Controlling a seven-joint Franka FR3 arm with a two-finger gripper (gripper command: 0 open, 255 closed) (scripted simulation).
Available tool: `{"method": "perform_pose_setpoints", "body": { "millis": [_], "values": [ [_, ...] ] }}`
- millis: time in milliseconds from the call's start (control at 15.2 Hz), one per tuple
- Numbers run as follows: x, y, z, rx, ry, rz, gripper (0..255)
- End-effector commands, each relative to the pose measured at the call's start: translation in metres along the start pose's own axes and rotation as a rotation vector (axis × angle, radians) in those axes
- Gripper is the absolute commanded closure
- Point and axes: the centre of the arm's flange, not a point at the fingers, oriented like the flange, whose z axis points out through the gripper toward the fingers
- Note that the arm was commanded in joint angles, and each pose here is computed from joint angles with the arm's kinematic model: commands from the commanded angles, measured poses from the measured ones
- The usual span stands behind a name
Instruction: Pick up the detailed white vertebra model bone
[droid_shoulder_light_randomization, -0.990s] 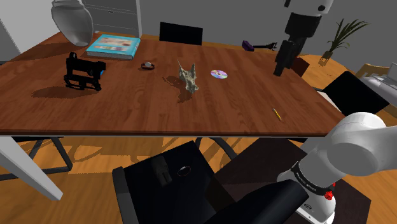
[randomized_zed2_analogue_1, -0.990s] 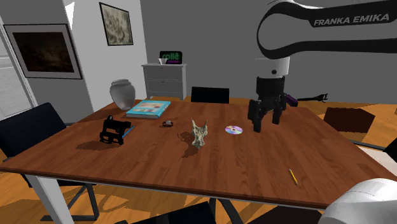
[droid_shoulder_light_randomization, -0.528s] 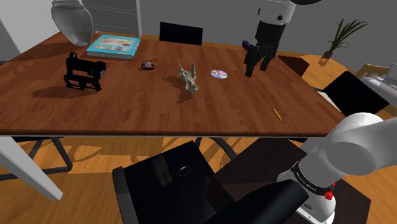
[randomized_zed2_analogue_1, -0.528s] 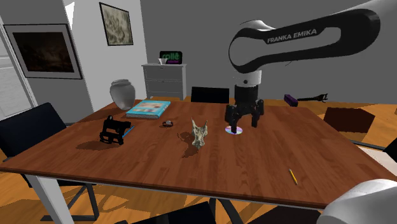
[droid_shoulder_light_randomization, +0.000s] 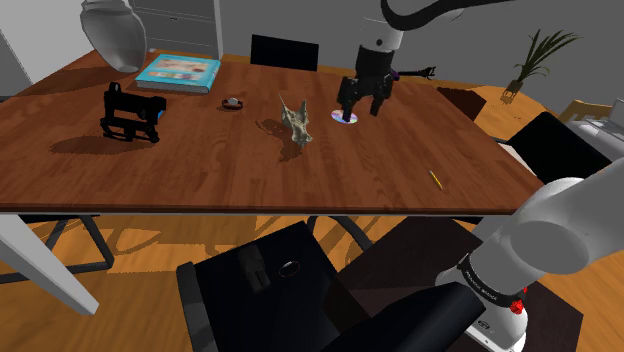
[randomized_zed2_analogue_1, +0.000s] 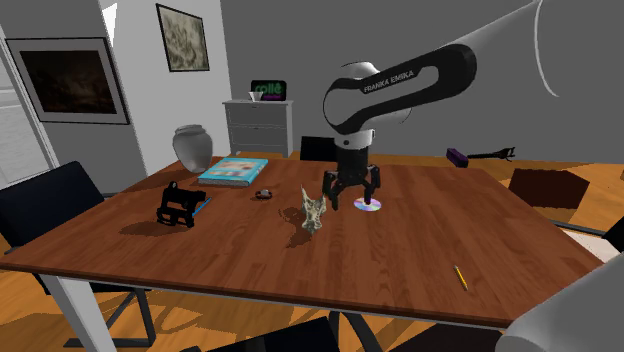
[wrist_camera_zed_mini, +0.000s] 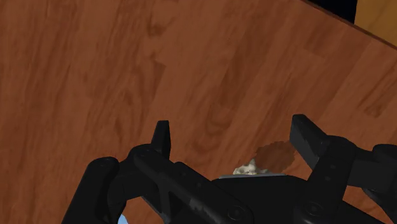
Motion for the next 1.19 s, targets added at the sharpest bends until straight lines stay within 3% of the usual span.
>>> {"method": "perform_pose_setpoints", "body": {
  "millis": [0,1122],
  "values": [
    [0.024,-0.004,0.011,0.004,0.004,0.036,0],
    [0.225,-0.026,0.092,0.037,0.035,0.328,0]
  ]
}}
